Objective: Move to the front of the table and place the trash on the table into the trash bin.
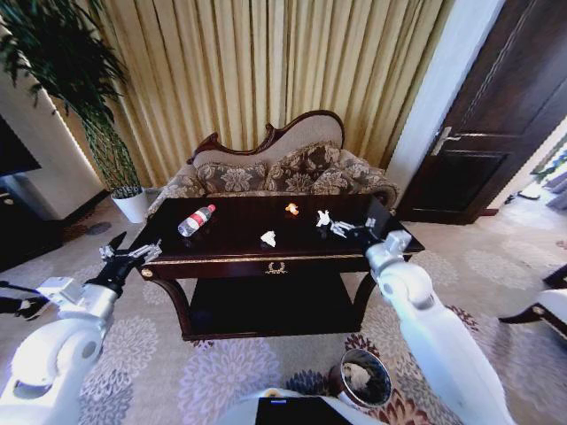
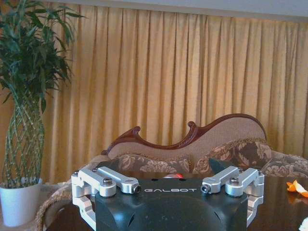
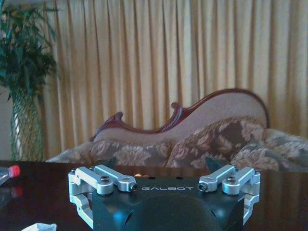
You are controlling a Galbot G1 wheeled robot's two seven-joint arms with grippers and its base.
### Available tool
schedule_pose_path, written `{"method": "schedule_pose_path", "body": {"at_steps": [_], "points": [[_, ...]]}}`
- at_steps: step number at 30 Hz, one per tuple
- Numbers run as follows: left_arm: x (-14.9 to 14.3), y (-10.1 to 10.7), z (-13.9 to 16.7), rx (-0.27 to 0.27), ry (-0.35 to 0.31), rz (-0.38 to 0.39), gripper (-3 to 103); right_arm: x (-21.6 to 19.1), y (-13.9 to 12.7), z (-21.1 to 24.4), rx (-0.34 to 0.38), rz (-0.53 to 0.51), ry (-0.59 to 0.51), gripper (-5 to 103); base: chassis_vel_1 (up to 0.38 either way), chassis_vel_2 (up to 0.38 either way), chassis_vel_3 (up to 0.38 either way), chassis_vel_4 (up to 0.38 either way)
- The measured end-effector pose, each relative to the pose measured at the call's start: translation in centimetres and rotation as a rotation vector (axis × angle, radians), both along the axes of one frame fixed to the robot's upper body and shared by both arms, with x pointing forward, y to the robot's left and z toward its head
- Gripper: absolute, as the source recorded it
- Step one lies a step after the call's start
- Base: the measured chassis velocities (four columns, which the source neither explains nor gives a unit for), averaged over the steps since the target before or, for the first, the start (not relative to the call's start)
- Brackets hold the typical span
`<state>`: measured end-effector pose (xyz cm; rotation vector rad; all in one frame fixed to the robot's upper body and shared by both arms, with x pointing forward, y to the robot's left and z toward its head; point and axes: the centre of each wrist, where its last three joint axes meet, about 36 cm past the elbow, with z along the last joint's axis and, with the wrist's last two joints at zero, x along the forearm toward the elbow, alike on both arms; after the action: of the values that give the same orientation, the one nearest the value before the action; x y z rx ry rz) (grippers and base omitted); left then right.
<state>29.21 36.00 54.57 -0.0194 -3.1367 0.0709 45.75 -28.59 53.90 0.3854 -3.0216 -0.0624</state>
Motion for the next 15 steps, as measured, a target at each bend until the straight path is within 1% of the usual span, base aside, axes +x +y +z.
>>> {"method": "schedule_pose_path", "body": {"at_steps": [3,4,5,7,8,11,13,15], "points": [[-0.6,-0.6,-0.3,-0.011,0.013,0.017,100,2.3,0.6,0.4,-0.021,0.027,0.056,100,0.000,0.000,0.000,0.000],[-0.6,-0.6,-0.3,-0.011,0.013,0.017,100,2.3,0.6,0.4,-0.021,0.027,0.056,100,0.000,0.000,0.000,0.000],[-1.0,-0.8,-0.3,-0.013,0.020,0.023,100,3.4,1.2,0.6,-0.030,0.045,0.090,100,0.000,0.000,0.000,0.000],[-1.3,-0.8,-0.3,-0.011,0.024,0.030,100,4.5,1.9,0.8,-0.032,0.067,0.119,100,0.000,0.000,0.000,0.000],[-1.3,-0.8,-0.3,-0.011,0.024,0.030,100,4.5,1.9,0.8,-0.032,0.067,0.119,100,0.000,0.000,0.000,0.000],[-1.5,-0.5,-0.2,-0.008,0.023,0.049,100,6.9,3.2,1.5,-0.048,0.090,0.135,100,0.000,0.000,0.000,0.000],[-1.6,-0.5,-0.2,-0.009,0.022,0.053,100,7.5,3.4,1.7,-0.051,0.091,0.135,100,0.000,0.000,0.000,0.000],[-1.6,-0.4,-0.2,-0.011,0.021,0.060,100,9.6,3.9,3.0,-0.071,0.087,0.129,100,0.000,0.000,0.000,0.000]]}}
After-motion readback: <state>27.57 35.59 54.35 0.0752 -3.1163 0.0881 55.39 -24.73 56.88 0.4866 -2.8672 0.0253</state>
